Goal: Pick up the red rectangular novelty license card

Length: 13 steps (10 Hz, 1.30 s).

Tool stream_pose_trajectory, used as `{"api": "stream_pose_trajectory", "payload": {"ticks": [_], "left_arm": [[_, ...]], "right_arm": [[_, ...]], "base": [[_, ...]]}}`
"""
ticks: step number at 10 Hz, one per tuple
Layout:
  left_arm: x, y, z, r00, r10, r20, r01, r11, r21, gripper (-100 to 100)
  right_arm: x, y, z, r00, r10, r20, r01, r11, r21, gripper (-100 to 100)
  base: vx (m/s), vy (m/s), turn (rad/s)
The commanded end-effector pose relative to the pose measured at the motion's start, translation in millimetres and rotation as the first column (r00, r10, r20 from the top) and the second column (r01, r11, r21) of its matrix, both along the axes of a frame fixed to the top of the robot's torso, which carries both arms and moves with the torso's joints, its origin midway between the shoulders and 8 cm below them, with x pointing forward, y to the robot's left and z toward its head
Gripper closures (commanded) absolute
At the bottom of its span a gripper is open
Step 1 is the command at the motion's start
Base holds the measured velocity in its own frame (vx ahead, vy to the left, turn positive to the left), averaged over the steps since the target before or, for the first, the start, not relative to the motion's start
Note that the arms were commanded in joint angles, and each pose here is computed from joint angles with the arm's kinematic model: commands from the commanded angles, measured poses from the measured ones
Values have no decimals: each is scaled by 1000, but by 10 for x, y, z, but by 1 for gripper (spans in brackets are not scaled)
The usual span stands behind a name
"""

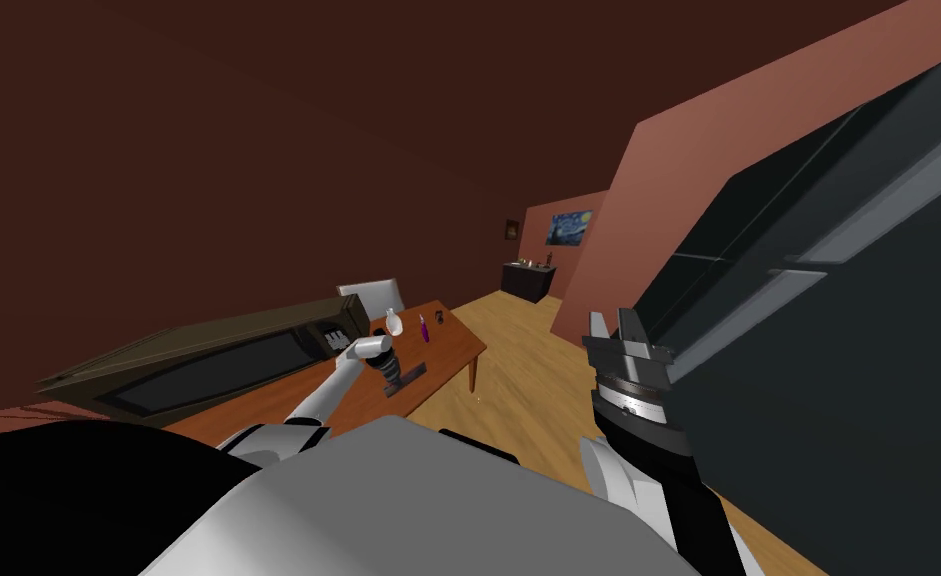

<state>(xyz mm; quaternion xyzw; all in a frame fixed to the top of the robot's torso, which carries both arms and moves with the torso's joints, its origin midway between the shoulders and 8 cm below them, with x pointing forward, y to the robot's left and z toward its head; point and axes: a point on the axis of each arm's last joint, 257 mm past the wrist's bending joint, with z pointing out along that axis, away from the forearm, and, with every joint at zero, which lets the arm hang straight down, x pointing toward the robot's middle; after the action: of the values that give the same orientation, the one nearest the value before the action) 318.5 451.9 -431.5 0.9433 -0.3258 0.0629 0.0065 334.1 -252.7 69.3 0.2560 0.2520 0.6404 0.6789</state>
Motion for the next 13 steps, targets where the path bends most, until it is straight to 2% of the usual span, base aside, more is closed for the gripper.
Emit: {"api": "stream_pose_trajectory", "payload": {"ticks": [1, 2, 3, 4, 5, 6, 7, 8, 9, 11, 12, 13], "left_arm": [[-10, 93, 12, 1000, -13, 22, 12, 1000, 19, -100], [-93, 137, -1, 999, -43, 27, 42, 998, 37, -100], [-95, 201, 9, 998, -45, 40, 44, 998, 46, -100], [-185, 203, -12, 996, -78, 38, 75, 996, 57, -100], [-217, 274, -5, 996, -80, 45, 77, 995, 64, -100], [-193, 277, -1, 995, -80, 55, 76, 995, 66, -100], [-321, 283, -28, 992, -114, 48, 110, 991, 73, -100], [-316, 320, -21, 992, -115, 61, 110, 991, 77, -100], [-427, 283, -46, 988, -148, 53, 143, 987, 77, -100], [-462, 334, -49, 987, -147, 63, 142, 987, 81, -100], [-627, 294, -91, 983, -178, 49, 174, 982, 73, -100], [-639, 323, -86, 983, -177, 57, 172, 982, 75, -100]], "right_arm": [[0, 0, 0, 1000, 0, 0, 0, 1000, 0, 0], [0, 0, 0, 1000, 0, 0, 0, 1000, 0, 0], [0, 0, 0, 1000, 0, 0, 0, 1000, 0, 0], [0, 0, 0, 1000, 0, 0, 0, 1000, 0, 0], [0, 0, 0, 1000, 0, 0, 0, 1000, 0, 0], [0, 0, 1, 1000, 0, 0, 0, 1000, 0, 0], [0, 1, 1, 1000, 0, 0, 0, 1000, 0, 0], [0, 0, 0, 1000, 0, 0, 0, 1000, 0, 0], [0, 0, 1, 1000, 0, 0, 0, 1000, 0, 0], [0, 0, 1, 1000, 0, 0, 0, 1000, 0, 0], [0, 1, 1, 1000, 0, 0, 0, 1000, 0, 0], [0, 0, 0, 1000, 0, 0, 0, 1000, 0, 0]], "base": [[128, -10, 111], [165, -37, 119], [155, -42, 107], [150, -25, 196], [137, -23, 83], [65, -17, -24], [118, -44, 160], [124, -34, 118], [159, -33, 162], [86, -28, 42], [94, -15, 149], [114, -33, 109]]}}
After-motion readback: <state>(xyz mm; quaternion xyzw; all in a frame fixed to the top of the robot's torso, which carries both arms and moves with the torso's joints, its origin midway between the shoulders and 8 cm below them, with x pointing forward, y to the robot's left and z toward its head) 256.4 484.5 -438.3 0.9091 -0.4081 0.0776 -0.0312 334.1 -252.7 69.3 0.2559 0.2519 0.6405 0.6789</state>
